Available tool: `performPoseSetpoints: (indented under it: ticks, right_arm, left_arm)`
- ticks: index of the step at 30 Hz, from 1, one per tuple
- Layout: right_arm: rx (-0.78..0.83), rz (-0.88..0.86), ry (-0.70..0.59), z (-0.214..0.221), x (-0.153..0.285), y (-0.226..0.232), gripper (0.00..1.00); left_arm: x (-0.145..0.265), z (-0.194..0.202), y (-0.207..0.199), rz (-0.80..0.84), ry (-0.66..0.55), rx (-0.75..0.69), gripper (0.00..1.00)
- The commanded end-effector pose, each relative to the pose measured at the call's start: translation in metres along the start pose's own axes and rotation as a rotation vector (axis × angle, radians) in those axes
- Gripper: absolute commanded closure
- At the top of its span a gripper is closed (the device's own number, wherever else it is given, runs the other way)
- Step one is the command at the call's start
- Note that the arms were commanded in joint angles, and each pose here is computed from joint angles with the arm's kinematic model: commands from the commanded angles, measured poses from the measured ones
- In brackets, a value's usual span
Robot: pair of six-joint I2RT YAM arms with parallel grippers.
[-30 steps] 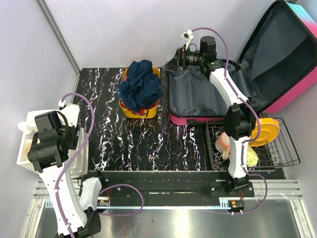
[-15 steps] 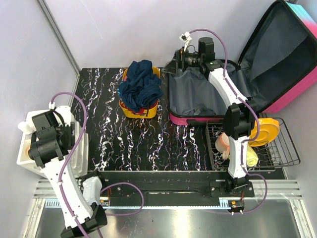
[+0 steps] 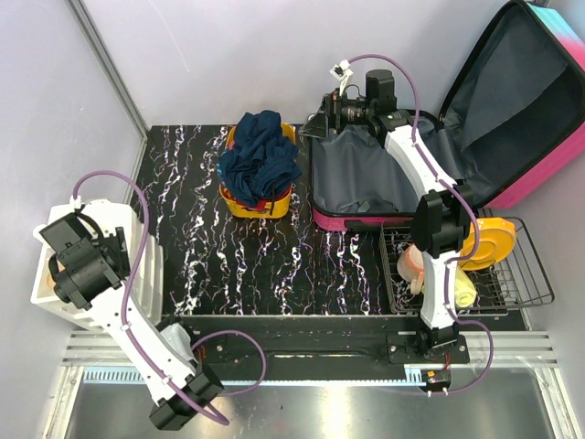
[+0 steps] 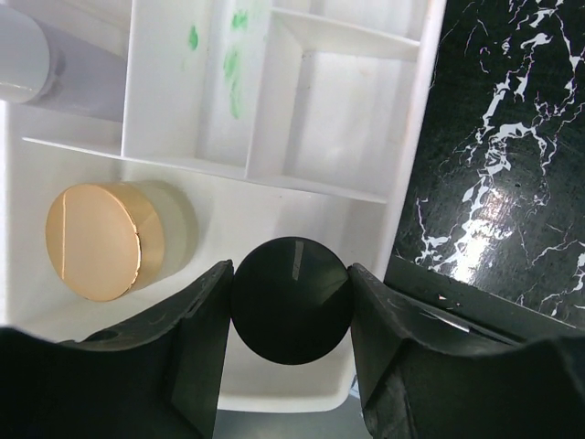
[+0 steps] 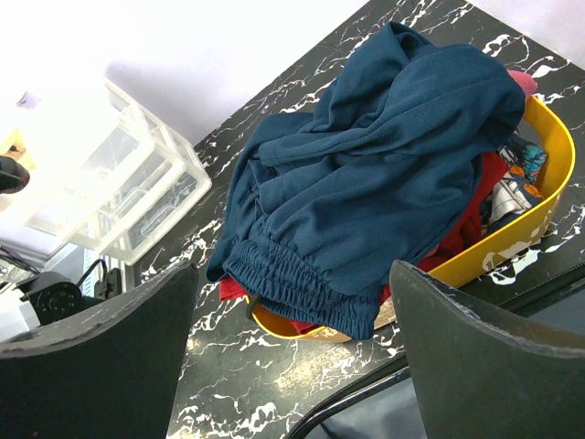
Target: Open, take out, and arrange the luggage
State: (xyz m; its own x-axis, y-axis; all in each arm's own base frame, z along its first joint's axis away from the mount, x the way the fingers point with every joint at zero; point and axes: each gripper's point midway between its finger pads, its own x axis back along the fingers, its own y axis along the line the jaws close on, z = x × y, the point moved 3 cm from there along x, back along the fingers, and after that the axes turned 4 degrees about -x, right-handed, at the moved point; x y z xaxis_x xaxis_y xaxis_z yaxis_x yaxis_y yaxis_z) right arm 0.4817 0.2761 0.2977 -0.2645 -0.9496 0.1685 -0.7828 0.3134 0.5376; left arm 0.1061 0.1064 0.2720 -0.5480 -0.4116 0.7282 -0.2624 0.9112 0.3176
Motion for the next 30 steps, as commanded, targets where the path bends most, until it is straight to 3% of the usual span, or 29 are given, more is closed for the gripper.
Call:
performPoseSetpoints:
  ticks: [1, 7, 11, 16, 19, 30]
  right_arm:
    - [0.065, -0.04, -0.023, -0.017, 0.001, 0.019, 0.06]
    - [0.065, -0.039, -0.019, -0.014, 0.002, 0.02, 0.06]
    - [0.061, -0.035, -0.018, -0.013, 0.002, 0.02, 0.06]
    - [0.062, -0.034, -0.022, -0.014, 0.002, 0.019, 0.06]
    - [0.061, -0.034, -0.023, -0.014, 0.001, 0.017, 0.06]
    - [0.026, -0.049, -0.032, -0.014, -0.004, 0.013, 0.06]
  left_arm:
    - [-0.009, -0.016, 0.009, 0.018, -0.09, -0.004, 1.0]
    - [-0.021, -0.01, 0.013, 0.051, -0.07, -0.001, 0.91]
    - [-0.025, -0.005, 0.012, 0.058, -0.055, -0.019, 0.74]
    - [-0.027, 0.002, 0.009, 0.073, -0.03, -0.022, 0.4]
    - [-0.024, 0.0, 0.011, 0.062, -0.031, -0.025, 0.26]
    - [0.003, -0.022, 0.019, 0.059, -0.078, -0.06, 0.11]
